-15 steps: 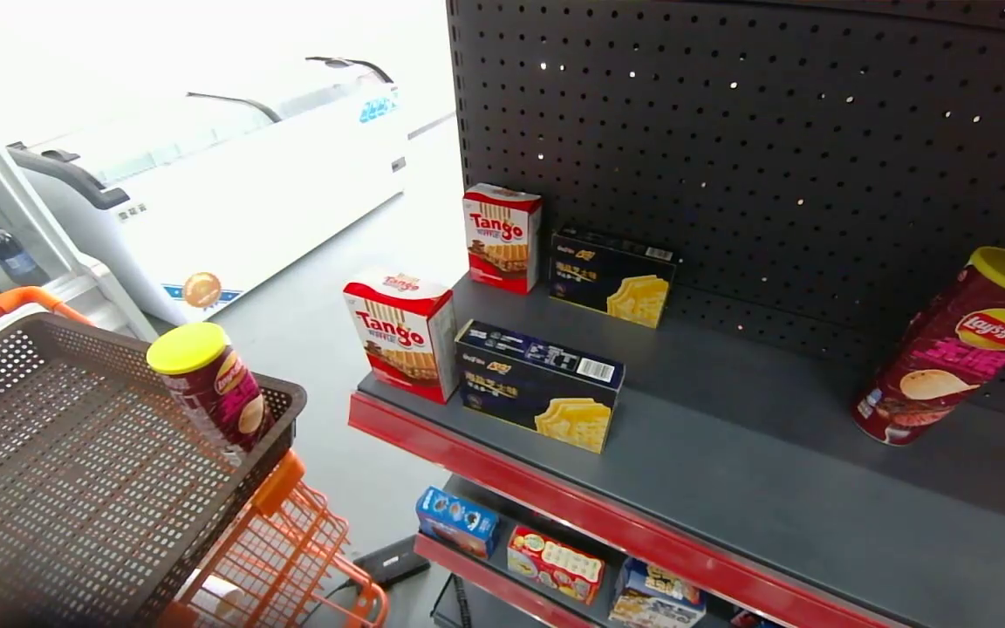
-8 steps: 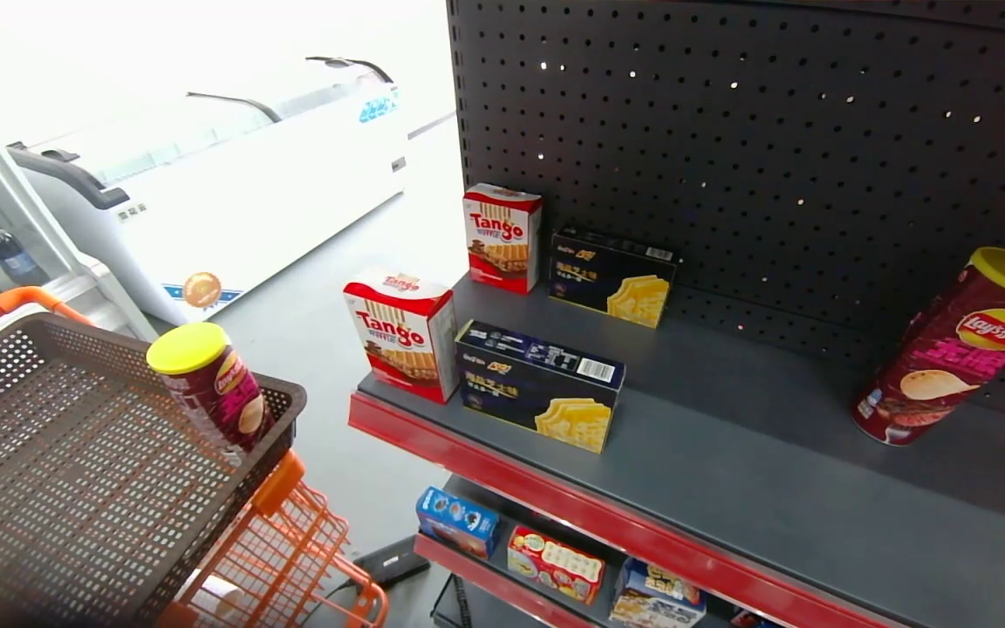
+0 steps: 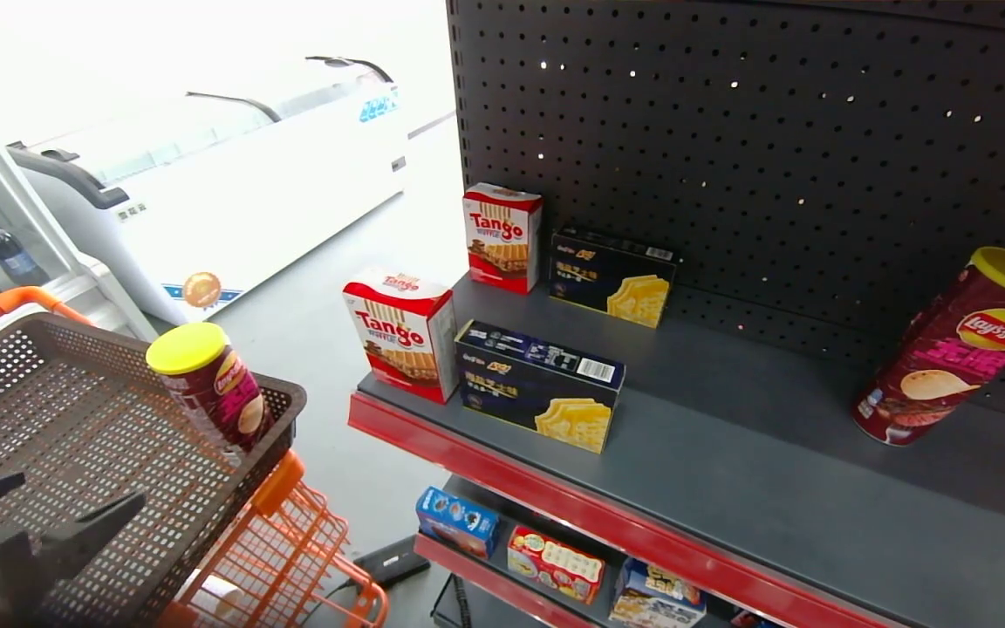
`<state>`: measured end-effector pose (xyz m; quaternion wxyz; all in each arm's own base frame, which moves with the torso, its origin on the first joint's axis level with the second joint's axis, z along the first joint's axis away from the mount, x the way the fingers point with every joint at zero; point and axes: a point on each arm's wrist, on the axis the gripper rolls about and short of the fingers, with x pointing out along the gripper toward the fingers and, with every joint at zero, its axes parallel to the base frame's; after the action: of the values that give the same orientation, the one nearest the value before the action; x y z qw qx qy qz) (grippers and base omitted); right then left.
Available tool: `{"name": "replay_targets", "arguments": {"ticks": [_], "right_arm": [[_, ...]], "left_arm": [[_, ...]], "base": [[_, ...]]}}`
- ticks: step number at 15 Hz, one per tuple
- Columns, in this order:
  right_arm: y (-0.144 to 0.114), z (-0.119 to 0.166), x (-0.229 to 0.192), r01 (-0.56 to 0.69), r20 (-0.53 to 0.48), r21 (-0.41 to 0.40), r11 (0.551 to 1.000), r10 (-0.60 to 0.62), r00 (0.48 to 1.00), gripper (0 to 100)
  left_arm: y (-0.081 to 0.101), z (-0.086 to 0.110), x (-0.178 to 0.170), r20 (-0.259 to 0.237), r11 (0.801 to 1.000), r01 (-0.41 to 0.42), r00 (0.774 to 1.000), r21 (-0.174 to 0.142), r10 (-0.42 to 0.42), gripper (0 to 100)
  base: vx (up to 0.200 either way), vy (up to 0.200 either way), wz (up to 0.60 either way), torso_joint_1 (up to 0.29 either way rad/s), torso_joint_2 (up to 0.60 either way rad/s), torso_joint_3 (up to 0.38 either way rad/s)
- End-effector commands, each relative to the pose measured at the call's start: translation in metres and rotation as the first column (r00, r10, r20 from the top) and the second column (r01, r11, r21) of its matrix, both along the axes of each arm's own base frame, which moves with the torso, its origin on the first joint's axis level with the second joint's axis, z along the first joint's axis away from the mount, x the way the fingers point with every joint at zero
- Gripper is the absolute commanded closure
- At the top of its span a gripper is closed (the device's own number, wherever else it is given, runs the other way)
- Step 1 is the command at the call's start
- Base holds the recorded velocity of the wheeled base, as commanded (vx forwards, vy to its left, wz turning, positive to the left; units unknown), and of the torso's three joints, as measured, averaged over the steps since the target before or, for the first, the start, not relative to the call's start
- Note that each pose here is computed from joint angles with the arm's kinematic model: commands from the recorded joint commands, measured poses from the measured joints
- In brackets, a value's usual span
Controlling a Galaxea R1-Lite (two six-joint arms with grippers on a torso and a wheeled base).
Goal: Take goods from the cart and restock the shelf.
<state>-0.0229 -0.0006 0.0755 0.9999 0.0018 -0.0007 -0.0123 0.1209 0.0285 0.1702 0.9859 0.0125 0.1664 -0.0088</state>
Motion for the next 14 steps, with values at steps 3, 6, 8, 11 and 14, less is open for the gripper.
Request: {"name": "replay_targets", "arguments": {"ticks": [3,6,8,11,14], "right_arm": [[0.0,0.0,0.0,0.0,-0.001,0.001,1.0,0.0,1.0,0],[0.0,0.0,0.0,0.0,-0.001,-0.001,1.0,0.0,1.0,0],[0.0,0.0,0.0,0.0,-0.001,-0.001,1.0,0.0,1.0,0],[0.0,0.0,0.0,0.0,-0.001,-0.001,1.0,0.0,1.0,0],[0.0,0.0,0.0,0.0,-0.001,-0.001,1.0,0.0,1.0,0]], "left_arm": [[0.026,-0.032,0.078,-0.034,1.0,-0.002,0.999,0.025,0.003,0],[0.037,-0.05,0.112,0.045,0.999,-0.004,0.999,0.052,0.002,0],[0.039,-0.061,0.127,0.073,0.998,0.005,0.997,0.06,-0.009,0],[0.039,-0.076,0.145,0.096,0.998,0.017,0.995,0.055,-0.022,0],[0.042,-0.09,0.174,0.154,0.997,0.025,0.987,0.069,-0.036,0]], "base": [[0.0,0.0,0.0,0.0,0.0,0.0],[0.0,0.0,0.0,0.0,0.0,0.0],[0.0,0.0,0.0,0.0,0.0,0.0],[0.0,0.0,0.0,0.0,0.0,0.0],[0.0,0.0,0.0,0.0,0.0,0.0]]}}
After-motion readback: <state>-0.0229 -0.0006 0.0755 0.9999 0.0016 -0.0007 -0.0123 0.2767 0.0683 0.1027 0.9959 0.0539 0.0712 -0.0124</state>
